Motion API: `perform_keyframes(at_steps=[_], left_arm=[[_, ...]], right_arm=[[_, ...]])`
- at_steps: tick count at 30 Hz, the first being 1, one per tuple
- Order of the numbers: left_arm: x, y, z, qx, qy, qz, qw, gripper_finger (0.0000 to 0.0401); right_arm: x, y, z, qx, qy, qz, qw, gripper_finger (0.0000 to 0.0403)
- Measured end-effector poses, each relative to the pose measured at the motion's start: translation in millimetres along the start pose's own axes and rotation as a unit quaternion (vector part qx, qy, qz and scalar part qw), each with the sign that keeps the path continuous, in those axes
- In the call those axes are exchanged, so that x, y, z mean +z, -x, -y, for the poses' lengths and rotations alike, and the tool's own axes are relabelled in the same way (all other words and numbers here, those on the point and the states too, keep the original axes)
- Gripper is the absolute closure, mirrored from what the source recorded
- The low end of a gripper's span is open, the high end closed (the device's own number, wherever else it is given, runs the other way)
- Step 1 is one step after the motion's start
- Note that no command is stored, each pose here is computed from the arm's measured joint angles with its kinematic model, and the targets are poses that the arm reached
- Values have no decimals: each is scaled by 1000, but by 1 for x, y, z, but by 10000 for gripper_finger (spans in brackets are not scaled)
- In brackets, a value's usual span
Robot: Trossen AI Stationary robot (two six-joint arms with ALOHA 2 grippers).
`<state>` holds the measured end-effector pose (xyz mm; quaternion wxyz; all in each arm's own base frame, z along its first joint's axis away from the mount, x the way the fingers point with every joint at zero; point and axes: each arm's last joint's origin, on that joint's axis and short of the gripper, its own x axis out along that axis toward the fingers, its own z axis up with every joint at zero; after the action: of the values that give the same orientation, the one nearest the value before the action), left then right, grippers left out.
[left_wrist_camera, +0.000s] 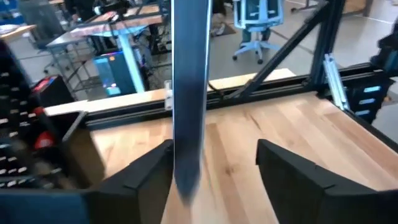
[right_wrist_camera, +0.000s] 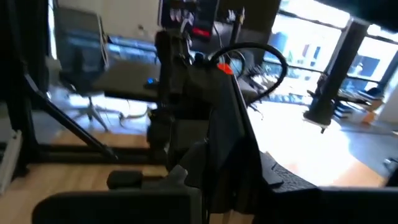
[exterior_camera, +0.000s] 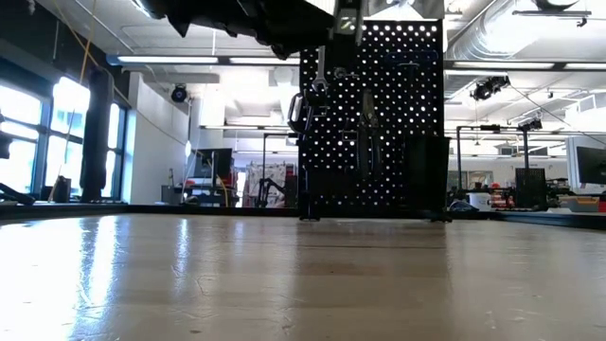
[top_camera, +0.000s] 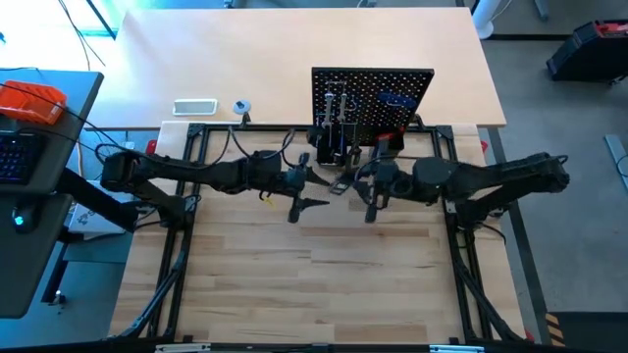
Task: Hang tools onto peg board
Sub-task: Put the Spirit level into the right bin on the pegboard
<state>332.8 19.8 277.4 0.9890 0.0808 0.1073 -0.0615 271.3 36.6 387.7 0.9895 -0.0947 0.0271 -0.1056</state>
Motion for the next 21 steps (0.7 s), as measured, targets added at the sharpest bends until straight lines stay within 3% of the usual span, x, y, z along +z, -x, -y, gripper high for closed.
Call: perform_keyframes(at_steps=[5, 9, 15, 21], left_arm=[[7, 23, -14, 19, 8, -18, 1000, 163], [7, 40, -19, 27, 10, -58, 998, 161], [-2, 51, -17, 17, 22, -126, 992, 161], [-18, 49, -9, -21, 39, -121, 992, 160]], right_arm=[[27, 11, 19, -38, 37, -74, 996, 362], [33, 21, 37, -58, 55, -151, 985, 362], [17, 24, 64, -95, 76, -238, 964, 362], [-6, 22, 87, -104, 79, -264, 956, 362]])
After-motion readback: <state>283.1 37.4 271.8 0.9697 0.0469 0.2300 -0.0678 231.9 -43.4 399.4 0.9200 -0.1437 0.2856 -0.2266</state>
